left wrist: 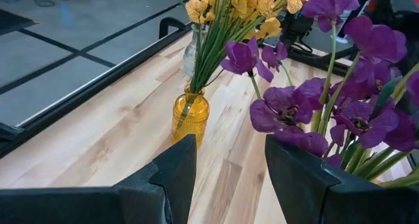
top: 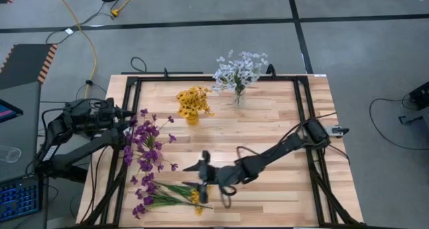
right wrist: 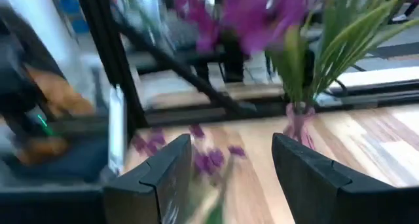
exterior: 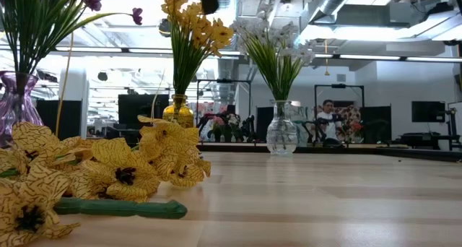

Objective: Sort flowers into vase by color
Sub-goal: Put the yellow flowers into the yellow vase

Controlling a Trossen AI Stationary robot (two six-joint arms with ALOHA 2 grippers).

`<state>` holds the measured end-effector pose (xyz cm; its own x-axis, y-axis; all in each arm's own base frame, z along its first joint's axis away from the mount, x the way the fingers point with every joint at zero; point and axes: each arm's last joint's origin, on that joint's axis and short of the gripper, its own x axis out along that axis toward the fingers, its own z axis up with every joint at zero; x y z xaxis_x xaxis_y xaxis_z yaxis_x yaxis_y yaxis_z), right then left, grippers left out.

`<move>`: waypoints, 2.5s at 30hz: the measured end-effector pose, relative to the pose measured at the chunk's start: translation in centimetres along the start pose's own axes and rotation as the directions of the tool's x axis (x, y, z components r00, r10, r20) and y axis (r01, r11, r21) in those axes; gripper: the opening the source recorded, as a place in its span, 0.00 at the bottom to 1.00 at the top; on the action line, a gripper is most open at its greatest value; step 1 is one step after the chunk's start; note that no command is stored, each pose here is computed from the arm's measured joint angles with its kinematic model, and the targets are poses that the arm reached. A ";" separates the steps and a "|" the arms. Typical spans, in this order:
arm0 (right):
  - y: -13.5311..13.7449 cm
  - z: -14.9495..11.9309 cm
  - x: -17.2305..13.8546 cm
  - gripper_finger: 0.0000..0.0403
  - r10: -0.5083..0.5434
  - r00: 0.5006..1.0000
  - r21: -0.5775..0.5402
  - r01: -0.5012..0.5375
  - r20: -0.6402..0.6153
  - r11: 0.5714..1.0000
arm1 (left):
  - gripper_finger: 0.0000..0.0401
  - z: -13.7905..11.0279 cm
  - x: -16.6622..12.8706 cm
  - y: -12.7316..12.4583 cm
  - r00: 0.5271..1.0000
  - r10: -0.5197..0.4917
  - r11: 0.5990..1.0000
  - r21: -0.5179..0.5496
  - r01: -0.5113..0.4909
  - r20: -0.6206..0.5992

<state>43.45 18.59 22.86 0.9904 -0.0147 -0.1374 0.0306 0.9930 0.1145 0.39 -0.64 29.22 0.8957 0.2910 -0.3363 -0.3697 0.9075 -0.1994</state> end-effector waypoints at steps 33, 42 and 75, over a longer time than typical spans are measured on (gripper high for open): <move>1.2 -4.9 6.9 0.59 0.050 0.791 0.039 -0.032 -0.610 0.999 | 0.42 0.0 0.0 0.0 1.000 0.009 1.000 0.000 -0.009 0.000; 1.4 -6.8 7.3 0.59 0.102 0.757 0.086 -0.061 -0.645 0.994 | 0.42 0.0 0.0 0.0 1.000 0.010 1.000 0.001 -0.010 0.000; 1.2 -9.8 7.7 0.48 0.044 0.712 0.054 -0.008 -0.701 0.998 | 0.42 0.0 0.0 0.0 1.000 0.013 1.000 -0.016 -0.013 0.000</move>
<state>49.75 20.81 12.29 0.6116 0.1157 -0.7826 0.0296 0.9852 0.1688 0.39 -0.60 29.21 0.8909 0.3028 -0.3384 -0.3852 0.8986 -0.2101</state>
